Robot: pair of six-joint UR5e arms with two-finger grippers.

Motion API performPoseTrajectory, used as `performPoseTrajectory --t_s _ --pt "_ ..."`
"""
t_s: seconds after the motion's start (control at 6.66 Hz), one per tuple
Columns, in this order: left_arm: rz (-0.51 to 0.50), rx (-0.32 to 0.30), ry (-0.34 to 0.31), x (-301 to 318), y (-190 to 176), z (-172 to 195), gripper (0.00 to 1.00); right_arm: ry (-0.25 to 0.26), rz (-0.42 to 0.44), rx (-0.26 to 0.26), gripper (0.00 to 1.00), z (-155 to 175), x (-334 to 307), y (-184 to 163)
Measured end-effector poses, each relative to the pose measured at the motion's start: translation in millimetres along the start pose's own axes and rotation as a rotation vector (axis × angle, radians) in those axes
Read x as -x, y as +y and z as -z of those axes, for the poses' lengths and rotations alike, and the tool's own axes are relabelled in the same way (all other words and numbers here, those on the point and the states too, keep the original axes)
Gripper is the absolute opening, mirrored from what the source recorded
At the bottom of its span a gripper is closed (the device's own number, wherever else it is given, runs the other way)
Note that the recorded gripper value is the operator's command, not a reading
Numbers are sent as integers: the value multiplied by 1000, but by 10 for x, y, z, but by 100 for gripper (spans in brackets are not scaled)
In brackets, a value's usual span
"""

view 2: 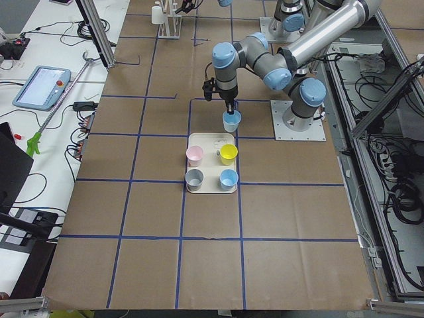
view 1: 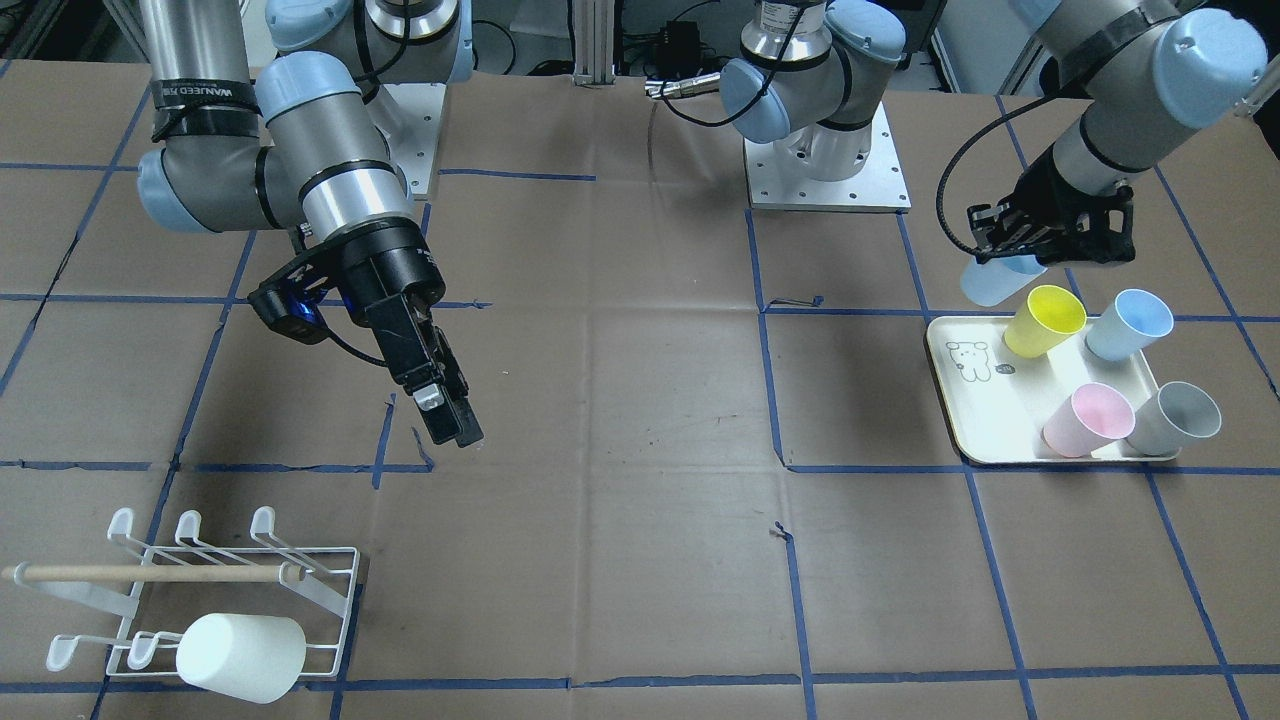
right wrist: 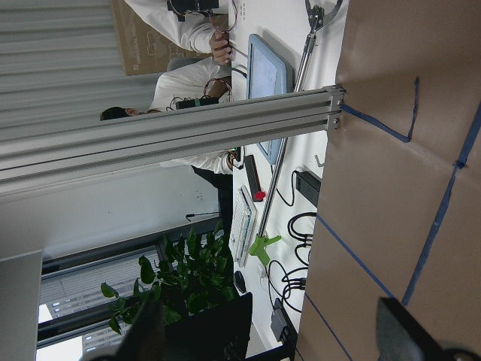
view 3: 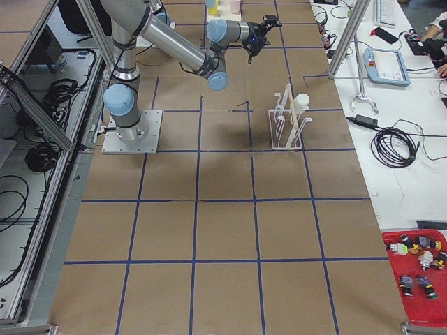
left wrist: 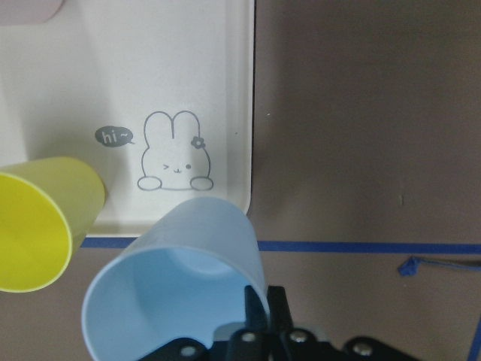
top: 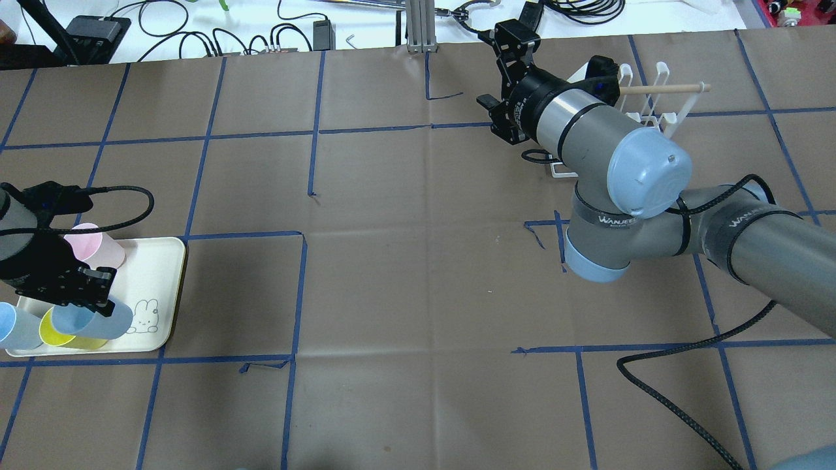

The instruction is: Transfer IKEA cup to right arm and place on rack

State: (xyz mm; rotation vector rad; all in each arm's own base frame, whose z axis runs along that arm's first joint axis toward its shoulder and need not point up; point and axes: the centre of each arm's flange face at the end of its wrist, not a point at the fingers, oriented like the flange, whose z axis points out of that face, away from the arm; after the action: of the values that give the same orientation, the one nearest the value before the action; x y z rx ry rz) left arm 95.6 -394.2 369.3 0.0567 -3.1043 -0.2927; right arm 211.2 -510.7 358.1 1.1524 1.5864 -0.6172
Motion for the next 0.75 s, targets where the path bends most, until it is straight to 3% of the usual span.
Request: performPoseTrajectory --t_s 0.3,0.45,0.75 --pt "-2 -8 4 45 -38 498 0 5 -5 -3 100 -16 -28 -23" --pt "-16 -55 37 21 -101 589 0 7 -7 -7 100 -23 -38 -46" --pt "-56 -275 203 -145 -318 734 0 -6 -8 -21 100 31 26 -111"
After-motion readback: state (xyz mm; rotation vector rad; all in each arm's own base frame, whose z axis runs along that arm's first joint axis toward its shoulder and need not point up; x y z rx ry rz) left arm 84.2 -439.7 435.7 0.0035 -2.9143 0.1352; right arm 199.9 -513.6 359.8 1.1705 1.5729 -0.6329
